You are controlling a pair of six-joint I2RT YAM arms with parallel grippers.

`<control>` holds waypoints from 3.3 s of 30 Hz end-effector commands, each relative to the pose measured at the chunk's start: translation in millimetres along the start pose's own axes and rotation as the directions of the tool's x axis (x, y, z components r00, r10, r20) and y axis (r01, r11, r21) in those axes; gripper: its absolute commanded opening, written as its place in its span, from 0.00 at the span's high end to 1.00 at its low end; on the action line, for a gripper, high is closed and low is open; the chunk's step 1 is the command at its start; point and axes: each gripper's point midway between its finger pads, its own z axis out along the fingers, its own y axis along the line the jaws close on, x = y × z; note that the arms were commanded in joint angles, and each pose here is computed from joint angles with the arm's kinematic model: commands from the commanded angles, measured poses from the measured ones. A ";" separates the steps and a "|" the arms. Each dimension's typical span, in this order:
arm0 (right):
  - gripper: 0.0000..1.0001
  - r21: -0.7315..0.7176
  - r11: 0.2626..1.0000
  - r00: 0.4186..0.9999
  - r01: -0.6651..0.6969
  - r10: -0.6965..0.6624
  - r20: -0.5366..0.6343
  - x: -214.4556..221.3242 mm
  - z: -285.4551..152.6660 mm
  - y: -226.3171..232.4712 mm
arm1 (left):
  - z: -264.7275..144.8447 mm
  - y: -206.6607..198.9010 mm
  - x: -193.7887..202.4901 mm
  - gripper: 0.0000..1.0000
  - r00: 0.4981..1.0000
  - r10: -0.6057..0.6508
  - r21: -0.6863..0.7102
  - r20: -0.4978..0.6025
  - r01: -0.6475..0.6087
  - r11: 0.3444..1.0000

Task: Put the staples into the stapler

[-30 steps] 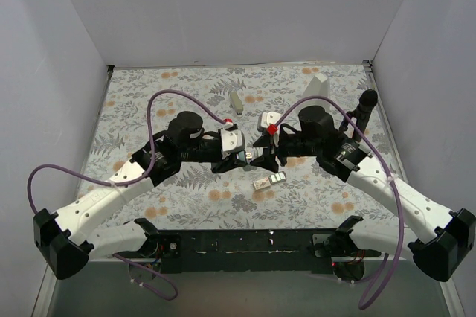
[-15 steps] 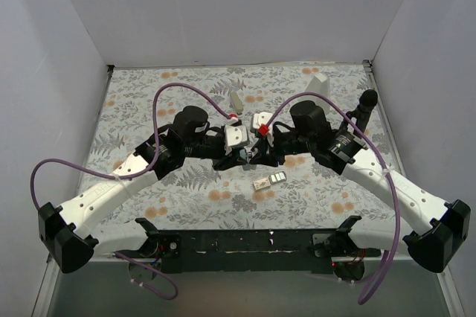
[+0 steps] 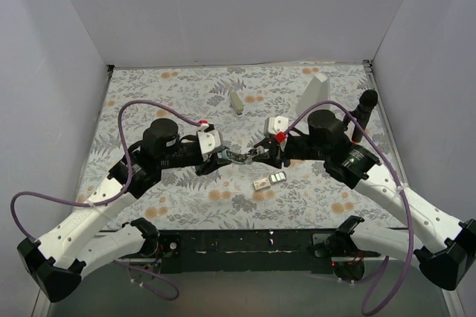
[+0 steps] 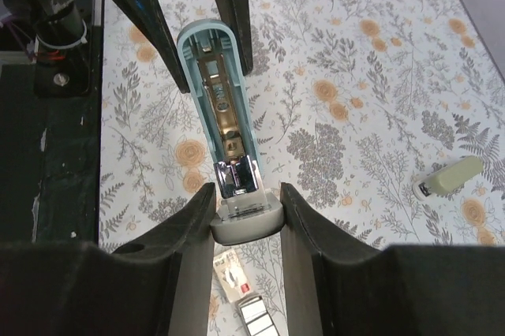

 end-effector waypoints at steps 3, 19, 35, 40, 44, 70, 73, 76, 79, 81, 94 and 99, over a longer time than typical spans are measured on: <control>0.99 0.105 0.994 0.985 0.013 -0.031 0.170 -15.2 -16.2 -11.1 | -42.1 27.8 -45.9 1.00 0.964 -0.015 -0.228 0.264 0.078 0.971; 0.99 0.039 0.999 0.826 0.001 -0.023 0.564 -36.5 -56.9 14.9 | -95.7 46.2 -27.9 1.00 0.736 -0.248 -0.366 0.630 0.562 0.742; 0.99 0.095 0.993 0.932 -0.074 0.035 0.360 -3.7 -33.0 -19.9 | -73.3 53.6 -78.8 0.16 0.758 -0.414 -0.276 0.504 0.596 0.755; 0.99 0.070 0.991 0.939 -0.116 0.086 0.333 5.8 -24.1 -23.7 | -43.3 33.2 -81.8 0.17 0.900 -0.313 -0.156 0.302 0.370 0.916; 0.99 0.050 0.989 0.937 -0.139 0.115 0.330 6.5 -20.7 -23.9 | -20.7 24.7 -63.3 0.18 0.957 -0.196 -0.082 0.214 0.218 0.973; 0.99 -0.018 0.992 0.931 -0.127 0.125 0.342 5.7 -18.7 -10.6 | 73.1 2.1 16.3 0.35 0.992 0.125 0.014 -0.021 -0.125 0.992; 0.99 -0.022 0.992 0.931 -0.127 0.127 0.342 6.0 -18.7 -9.9 | 76.0 3.3 25.4 0.35 0.989 0.138 0.014 -0.051 -0.138 0.990; 0.99 -0.022 0.993 0.928 -0.117 0.117 0.354 2.7 -20.4 -8.2 | 75.9 2.7 38.2 0.37 0.986 0.142 0.014 -0.085 -0.141 0.990; 0.99 -0.024 0.992 0.921 -0.125 0.125 0.369 1.6 -21.7 -6.8 | 75.5 2.0 45.4 0.39 0.985 0.143 0.014 -0.097 -0.142 0.990; 0.99 -0.027 0.993 0.916 -0.114 0.116 0.385 -1.1 -22.6 -5.2 | 75.2 0.3 54.4 0.42 0.984 0.139 0.016 -0.115 -0.138 0.990; 0.99 -0.057 0.988 0.916 -0.145 0.156 0.370 7.9 -16.5 -4.0 | 72.0 -7.3 36.3 0.60 0.989 0.146 0.027 -0.013 -0.146 0.989; 0.99 -0.064 0.987 0.916 -0.146 0.160 0.368 8.6 -15.5 -3.8 | 74.0 -10.3 33.0 0.59 0.989 0.146 0.044 0.004 -0.146 0.988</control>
